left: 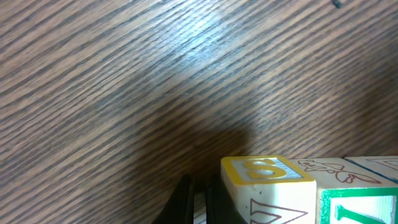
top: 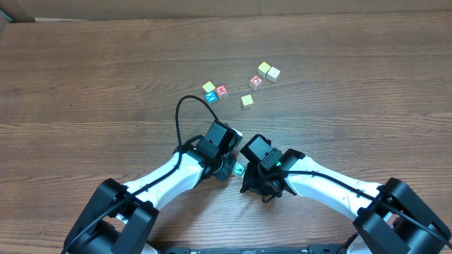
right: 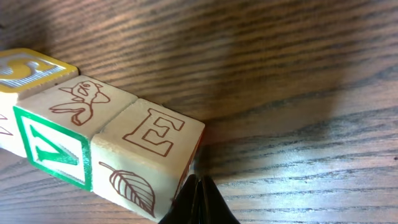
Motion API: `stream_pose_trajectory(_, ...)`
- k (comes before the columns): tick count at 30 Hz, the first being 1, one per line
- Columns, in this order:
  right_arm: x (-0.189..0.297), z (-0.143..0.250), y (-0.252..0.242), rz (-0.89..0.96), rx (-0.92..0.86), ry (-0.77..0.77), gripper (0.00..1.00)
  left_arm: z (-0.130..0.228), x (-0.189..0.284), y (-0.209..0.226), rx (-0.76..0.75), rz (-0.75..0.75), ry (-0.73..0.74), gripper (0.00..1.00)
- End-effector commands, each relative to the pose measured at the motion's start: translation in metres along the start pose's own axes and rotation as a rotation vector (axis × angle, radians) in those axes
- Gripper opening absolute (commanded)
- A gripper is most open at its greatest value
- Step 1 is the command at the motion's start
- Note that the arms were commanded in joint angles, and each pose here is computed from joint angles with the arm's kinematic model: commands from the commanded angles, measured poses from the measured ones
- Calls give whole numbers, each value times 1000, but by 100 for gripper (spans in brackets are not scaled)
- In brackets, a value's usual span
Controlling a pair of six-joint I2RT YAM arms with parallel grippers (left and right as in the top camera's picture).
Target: Flip 3 blocks
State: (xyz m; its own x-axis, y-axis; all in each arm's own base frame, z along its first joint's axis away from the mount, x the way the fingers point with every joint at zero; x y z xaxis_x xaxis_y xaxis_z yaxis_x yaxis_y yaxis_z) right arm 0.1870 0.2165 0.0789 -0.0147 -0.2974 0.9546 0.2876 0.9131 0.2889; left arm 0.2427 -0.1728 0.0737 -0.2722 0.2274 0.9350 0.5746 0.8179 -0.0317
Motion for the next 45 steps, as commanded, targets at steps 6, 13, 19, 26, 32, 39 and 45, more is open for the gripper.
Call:
stream_pose_trajectory(6,11,2,31,-143,38,7,4,0,-1,-37,-104,275,3,4)
stream_pose_trajectory(13,11,2,32,-148,36,4,4,0,0,-39,-134,300,-2,4)
stream_pose_trajectory(19,11,2,32,-148,14,6,4,-1,0,-39,-150,296,-8,4)
stream_pose_trajectory(26,12,1,33,-159,12,1,4,-1,0,-39,-167,292,-10,4)
stream_pose_trajectory(32,12,1,34,-159,-6,2,4,-1,0,-39,-194,293,-14,4)
stream_pose_trajectory(39,12,1,34,-163,-7,1,4,-1,0,-39,-231,293,-18,4)
stream_pose_trajectory(45,12,0,34,-164,-18,1,4,-1,0,-39,-269,293,-24,4)
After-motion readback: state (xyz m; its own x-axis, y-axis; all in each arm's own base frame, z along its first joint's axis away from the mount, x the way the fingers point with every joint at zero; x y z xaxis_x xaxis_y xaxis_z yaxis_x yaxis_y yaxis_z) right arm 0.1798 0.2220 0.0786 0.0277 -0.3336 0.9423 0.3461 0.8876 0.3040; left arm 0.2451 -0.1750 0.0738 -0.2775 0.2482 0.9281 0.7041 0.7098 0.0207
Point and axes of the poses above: each gripper's point midway between its finger pads, its own x axis back along the fingers, its own y axis along the line the jaws close on, z = x × y, the point moved 8 cm from there along x, back along the fingers, and after that the axes turned 2 degrees about -x, right-handed, at the moved point
